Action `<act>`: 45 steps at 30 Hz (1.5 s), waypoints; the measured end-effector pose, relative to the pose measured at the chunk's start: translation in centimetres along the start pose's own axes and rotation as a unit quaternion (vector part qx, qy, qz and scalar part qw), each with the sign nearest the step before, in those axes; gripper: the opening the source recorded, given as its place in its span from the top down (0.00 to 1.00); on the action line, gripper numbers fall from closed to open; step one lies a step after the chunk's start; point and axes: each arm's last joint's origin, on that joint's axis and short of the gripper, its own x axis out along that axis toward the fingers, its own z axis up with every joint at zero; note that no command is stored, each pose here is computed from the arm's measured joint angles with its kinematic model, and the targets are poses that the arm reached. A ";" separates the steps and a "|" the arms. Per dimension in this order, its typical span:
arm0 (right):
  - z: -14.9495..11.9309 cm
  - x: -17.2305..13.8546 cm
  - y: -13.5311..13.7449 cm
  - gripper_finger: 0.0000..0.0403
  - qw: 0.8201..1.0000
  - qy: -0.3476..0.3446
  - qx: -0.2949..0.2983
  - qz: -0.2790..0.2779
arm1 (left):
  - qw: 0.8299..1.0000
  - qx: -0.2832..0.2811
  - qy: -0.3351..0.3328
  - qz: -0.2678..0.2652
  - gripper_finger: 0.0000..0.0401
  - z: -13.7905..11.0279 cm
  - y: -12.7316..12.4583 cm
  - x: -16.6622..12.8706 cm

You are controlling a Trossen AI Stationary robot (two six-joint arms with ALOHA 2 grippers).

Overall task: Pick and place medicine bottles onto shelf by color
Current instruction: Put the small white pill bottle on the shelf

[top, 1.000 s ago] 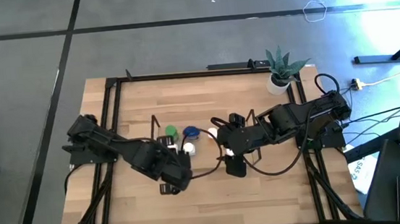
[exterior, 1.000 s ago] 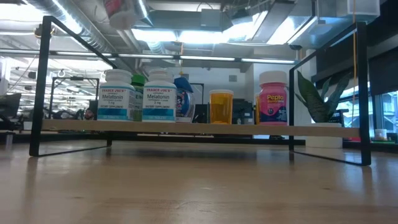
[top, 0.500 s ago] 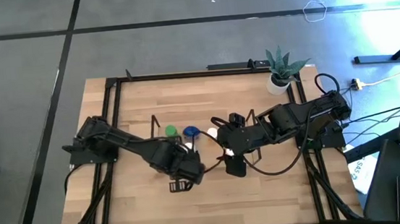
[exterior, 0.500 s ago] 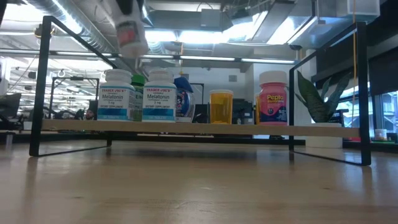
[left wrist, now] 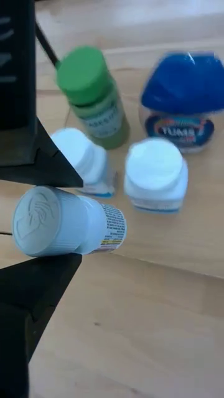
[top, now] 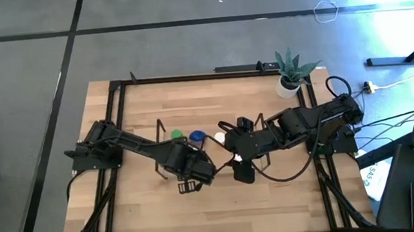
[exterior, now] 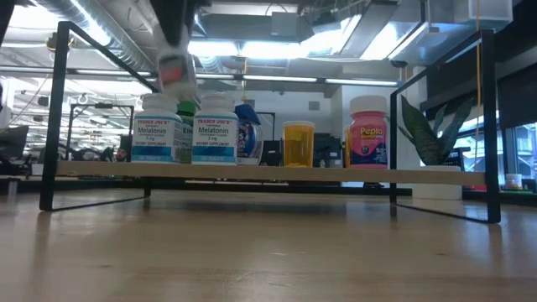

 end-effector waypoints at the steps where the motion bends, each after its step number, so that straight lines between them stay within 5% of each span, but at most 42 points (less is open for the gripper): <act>1: 0.0 0.0 0.0 0.24 1.000 -0.001 0.000 0.001 | 1.000 -0.005 -0.007 -0.003 0.61 -0.2 0.1 -0.5; 28: 0.2 0.0 0.2 0.24 1.000 -0.013 -0.005 0.007 | 0.999 -0.011 -0.027 -0.043 0.61 -0.7 -0.4 -1.9; 36: -2.0 -1.9 3.9 0.24 0.994 -0.073 -0.035 -0.069 | 0.995 0.020 -0.063 -0.073 0.61 0.7 0.2 -1.7; 45: -5.2 -3.5 6.1 0.24 0.992 -0.068 0.032 -0.103 | 0.985 0.064 -0.112 -0.116 0.61 2.7 1.5 -1.4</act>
